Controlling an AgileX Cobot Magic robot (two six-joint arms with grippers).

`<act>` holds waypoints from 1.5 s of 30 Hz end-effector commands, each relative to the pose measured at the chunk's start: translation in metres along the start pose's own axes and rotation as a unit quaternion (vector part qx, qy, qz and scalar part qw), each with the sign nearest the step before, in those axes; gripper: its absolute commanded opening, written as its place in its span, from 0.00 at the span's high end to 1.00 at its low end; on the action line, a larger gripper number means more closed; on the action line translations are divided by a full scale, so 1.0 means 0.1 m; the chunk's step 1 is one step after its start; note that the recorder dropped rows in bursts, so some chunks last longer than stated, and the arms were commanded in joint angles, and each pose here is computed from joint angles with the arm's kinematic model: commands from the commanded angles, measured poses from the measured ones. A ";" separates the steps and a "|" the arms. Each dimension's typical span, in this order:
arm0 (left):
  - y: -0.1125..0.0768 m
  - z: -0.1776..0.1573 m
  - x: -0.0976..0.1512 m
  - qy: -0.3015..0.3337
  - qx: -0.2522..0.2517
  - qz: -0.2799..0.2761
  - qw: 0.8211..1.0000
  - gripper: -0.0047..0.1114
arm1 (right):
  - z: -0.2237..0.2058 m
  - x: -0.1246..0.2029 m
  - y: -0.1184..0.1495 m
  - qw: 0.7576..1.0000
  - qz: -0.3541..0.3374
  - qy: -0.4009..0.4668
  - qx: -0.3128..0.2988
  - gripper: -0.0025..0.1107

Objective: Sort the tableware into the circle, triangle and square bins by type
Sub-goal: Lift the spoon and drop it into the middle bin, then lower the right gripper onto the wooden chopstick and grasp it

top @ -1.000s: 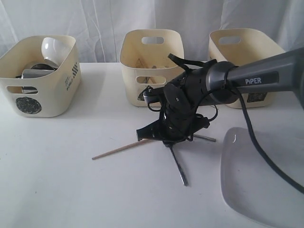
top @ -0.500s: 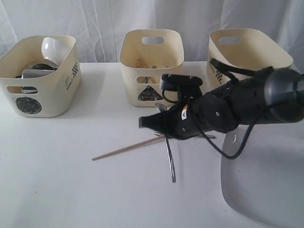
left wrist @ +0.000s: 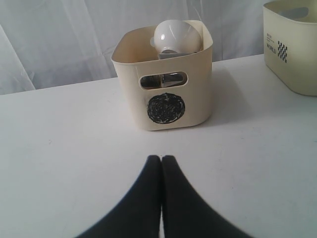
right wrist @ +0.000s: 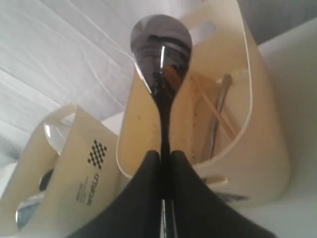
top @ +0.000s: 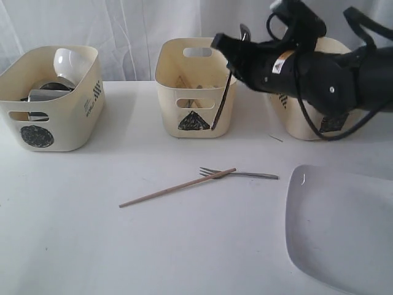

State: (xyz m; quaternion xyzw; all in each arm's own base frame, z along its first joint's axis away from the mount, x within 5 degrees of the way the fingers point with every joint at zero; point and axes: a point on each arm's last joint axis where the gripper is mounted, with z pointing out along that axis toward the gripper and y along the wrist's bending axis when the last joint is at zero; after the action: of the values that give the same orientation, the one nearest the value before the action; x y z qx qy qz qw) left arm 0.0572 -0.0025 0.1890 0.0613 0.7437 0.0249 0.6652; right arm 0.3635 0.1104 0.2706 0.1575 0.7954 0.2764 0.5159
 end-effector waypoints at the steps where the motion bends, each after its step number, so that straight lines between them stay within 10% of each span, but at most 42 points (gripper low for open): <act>1: 0.00 0.00 0.00 -0.003 0.001 -0.004 1.000 0.96 | 0.12 -0.31 0.07 0.999 0.003 -0.041 -0.013 0.98; 14: 0.00 0.00 0.00 -0.003 0.001 -0.004 1.000 0.96 | 1.52 -0.44 -0.07 0.995 -0.075 -0.062 -0.008 0.98; 22: 0.00 0.00 0.00 -0.003 0.001 -0.004 1.000 0.96 | 1.62 -0.38 -0.06 0.982 -0.187 -0.001 0.030 0.57; 31: 0.00 0.00 0.00 -0.003 0.001 -0.004 1.000 0.96 | 0.71 -0.21 0.21 0.835 -0.493 0.242 0.040 0.66; 38: 0.00 0.00 0.00 -0.003 0.001 -0.004 1.000 0.96 | 0.28 0.29 0.41 0.643 -0.657 0.387 -0.068 0.62; 45: 0.00 0.00 0.00 -0.003 0.001 -0.004 1.000 0.96 | 0.47 0.77 0.42 0.556 -0.709 0.412 -0.133 0.48</act>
State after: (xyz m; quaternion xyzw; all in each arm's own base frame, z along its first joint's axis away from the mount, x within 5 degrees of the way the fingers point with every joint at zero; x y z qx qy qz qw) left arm 0.0572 -0.0025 0.1890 0.0613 0.7437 0.0249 0.6652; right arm 0.3731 0.1909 0.2384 -0.6259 0.7551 -0.0425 0.1907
